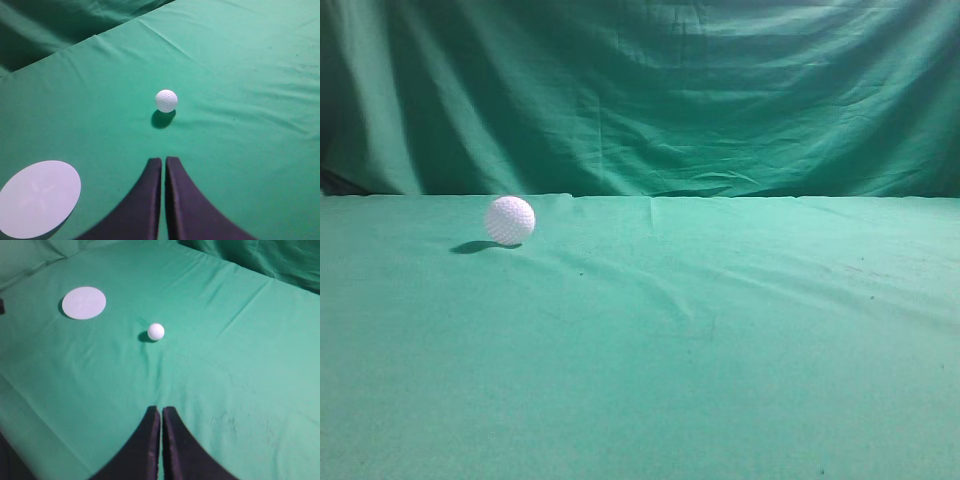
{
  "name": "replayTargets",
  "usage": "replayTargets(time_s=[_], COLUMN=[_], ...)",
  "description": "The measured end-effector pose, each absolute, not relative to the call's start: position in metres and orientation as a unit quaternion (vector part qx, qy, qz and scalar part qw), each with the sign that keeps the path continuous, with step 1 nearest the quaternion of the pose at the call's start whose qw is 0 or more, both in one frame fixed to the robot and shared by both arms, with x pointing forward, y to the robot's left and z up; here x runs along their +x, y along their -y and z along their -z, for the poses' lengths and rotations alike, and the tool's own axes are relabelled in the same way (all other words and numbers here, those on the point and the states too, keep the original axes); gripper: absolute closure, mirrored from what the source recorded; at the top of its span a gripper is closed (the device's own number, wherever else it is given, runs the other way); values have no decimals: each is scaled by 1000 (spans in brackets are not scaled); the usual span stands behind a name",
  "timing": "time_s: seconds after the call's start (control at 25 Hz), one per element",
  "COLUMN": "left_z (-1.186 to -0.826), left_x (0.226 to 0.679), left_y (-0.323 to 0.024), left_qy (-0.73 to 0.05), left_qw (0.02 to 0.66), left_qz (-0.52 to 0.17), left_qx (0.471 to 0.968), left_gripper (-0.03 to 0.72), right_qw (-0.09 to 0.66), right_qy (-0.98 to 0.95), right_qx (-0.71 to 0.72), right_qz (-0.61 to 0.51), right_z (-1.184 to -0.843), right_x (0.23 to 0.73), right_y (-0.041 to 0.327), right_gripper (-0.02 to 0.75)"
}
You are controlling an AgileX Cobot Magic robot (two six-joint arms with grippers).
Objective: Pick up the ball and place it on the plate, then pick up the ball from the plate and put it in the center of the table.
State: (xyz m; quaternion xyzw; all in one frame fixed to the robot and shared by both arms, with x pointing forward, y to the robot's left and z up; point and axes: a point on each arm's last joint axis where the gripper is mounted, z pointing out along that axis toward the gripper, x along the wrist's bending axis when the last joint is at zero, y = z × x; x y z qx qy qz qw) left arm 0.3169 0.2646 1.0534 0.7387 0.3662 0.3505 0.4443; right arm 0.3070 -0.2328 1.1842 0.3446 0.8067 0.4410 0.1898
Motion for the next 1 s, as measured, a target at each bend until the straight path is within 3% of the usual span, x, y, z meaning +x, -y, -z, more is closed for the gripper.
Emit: replayTargets(time_s=[0.32,1.0], left_z=[-1053,-1053], left_x=[317,317], left_y=[-265,-265], left_qy=[-366,-366], left_qw=[444,444], left_qz=[-351,-351], left_qx=[739,739], left_gripper=[688,688], right_qw=[246,425], right_qy=[-774,-570], right_qx=[344,483], right_qz=[-471,-511], right_z=[-1174,-1021], right_x=[286,291], right_y=[264,291], right_gripper=[738,738])
